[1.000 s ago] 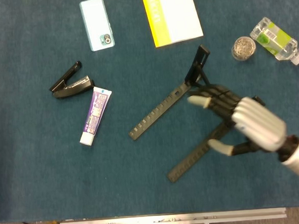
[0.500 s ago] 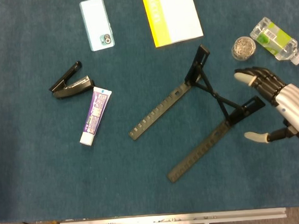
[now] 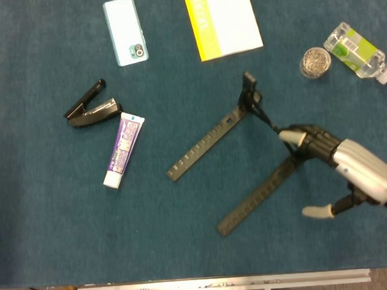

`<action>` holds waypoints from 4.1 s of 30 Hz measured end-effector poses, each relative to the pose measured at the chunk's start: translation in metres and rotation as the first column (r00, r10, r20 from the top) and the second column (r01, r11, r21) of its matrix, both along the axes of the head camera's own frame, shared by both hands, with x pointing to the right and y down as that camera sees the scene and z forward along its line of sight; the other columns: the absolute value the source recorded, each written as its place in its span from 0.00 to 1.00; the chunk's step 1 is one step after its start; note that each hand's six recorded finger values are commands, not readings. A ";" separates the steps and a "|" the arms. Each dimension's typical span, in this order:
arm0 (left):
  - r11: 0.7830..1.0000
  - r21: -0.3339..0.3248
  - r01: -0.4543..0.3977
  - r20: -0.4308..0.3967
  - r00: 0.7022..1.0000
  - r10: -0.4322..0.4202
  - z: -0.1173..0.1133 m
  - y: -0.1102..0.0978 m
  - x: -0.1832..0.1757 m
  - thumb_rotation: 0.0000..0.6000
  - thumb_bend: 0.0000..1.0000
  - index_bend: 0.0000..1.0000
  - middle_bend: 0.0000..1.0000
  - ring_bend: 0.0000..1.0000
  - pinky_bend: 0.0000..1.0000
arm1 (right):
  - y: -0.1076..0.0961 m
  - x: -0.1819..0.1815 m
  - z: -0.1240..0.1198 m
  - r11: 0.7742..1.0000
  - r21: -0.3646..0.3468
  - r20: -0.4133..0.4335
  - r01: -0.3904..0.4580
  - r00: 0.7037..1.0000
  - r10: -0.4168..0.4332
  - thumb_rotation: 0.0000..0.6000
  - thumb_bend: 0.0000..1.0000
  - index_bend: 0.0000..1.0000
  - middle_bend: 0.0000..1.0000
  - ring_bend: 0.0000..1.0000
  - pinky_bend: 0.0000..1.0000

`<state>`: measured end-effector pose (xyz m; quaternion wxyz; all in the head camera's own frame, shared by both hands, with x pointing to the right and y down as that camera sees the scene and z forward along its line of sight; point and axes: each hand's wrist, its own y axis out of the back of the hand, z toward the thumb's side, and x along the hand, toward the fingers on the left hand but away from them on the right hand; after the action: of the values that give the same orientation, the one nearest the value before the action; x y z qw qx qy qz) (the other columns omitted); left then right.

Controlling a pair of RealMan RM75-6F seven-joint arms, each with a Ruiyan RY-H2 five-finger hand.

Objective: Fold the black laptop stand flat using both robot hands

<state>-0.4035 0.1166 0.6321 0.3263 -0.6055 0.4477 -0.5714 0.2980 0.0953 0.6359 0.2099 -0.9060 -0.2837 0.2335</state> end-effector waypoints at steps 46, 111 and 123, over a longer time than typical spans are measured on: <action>0.988 0.014 -0.156 -0.019 0.988 0.156 -0.016 -0.005 0.033 1.00 0.47 0.05 0.00 0.00 0.04 | 0.015 -0.050 0.041 0.939 0.181 -0.324 0.293 0.919 -0.224 1.00 0.00 0.00 0.07 0.00 0.03; 0.984 -0.017 -0.175 -0.026 0.984 0.174 -0.010 -0.004 0.014 1.00 0.47 0.03 0.00 0.00 0.04 | -0.042 -0.194 0.122 0.959 0.198 -0.364 0.203 0.923 -0.120 1.00 0.00 0.00 0.04 0.00 0.03; 0.965 -0.021 -0.262 -0.055 0.964 0.261 -0.013 -0.003 0.048 1.00 0.47 0.03 0.00 0.00 0.04 | -0.095 -0.127 0.100 0.975 0.189 -0.449 0.120 0.893 -0.023 1.00 0.00 0.00 0.10 0.00 0.03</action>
<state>-0.3550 0.1133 0.6194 0.3785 -0.6784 0.3639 -0.5138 0.1713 0.0000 0.7356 0.3730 -0.8110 -0.2179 0.3944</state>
